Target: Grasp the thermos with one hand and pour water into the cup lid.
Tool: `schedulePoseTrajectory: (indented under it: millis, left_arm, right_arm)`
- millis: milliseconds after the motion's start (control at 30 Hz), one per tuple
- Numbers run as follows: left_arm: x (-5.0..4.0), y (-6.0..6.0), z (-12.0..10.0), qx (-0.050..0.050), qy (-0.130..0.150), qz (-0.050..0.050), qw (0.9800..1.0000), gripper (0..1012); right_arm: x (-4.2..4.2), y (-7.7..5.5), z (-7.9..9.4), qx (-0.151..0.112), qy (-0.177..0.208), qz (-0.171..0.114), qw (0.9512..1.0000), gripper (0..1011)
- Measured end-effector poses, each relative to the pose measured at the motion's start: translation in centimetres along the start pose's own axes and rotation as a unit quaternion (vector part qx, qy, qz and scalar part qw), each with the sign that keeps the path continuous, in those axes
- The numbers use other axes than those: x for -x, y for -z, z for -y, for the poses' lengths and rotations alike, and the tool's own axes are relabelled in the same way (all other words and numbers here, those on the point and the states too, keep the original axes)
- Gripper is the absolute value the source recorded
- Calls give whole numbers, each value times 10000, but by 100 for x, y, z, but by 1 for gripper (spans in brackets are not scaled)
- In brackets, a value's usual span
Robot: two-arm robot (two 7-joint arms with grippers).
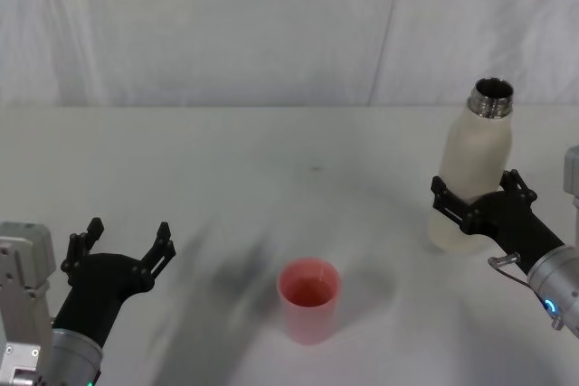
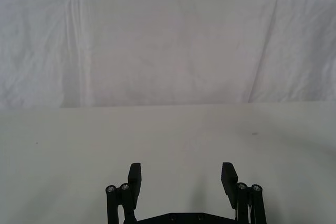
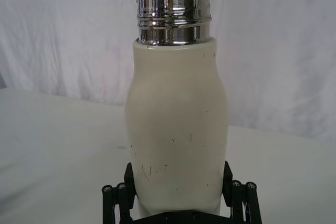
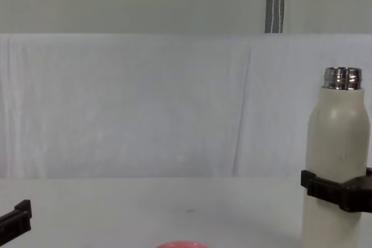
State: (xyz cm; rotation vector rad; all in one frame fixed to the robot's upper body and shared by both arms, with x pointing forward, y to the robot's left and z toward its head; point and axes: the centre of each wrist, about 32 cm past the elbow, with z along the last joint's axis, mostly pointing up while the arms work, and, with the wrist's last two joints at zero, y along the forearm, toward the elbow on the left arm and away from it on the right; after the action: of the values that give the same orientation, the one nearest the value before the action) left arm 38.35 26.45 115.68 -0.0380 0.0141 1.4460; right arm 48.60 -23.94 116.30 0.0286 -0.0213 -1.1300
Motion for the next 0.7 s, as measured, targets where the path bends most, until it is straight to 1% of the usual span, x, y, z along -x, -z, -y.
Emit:
schedulePoseTrajectory:
  millis: [367, 700]
  left_arm:
    - [0, 0, 0, 0, 0, 0, 10000, 1001]
    - [0, 0, 0, 0, 0, 0, 10000, 1001]
  right_arm:
    - [-20, 54, -82, 1, 126, -6, 9999, 950]
    - [-31, 70, -161, -53, 215, -34, 9997, 950]
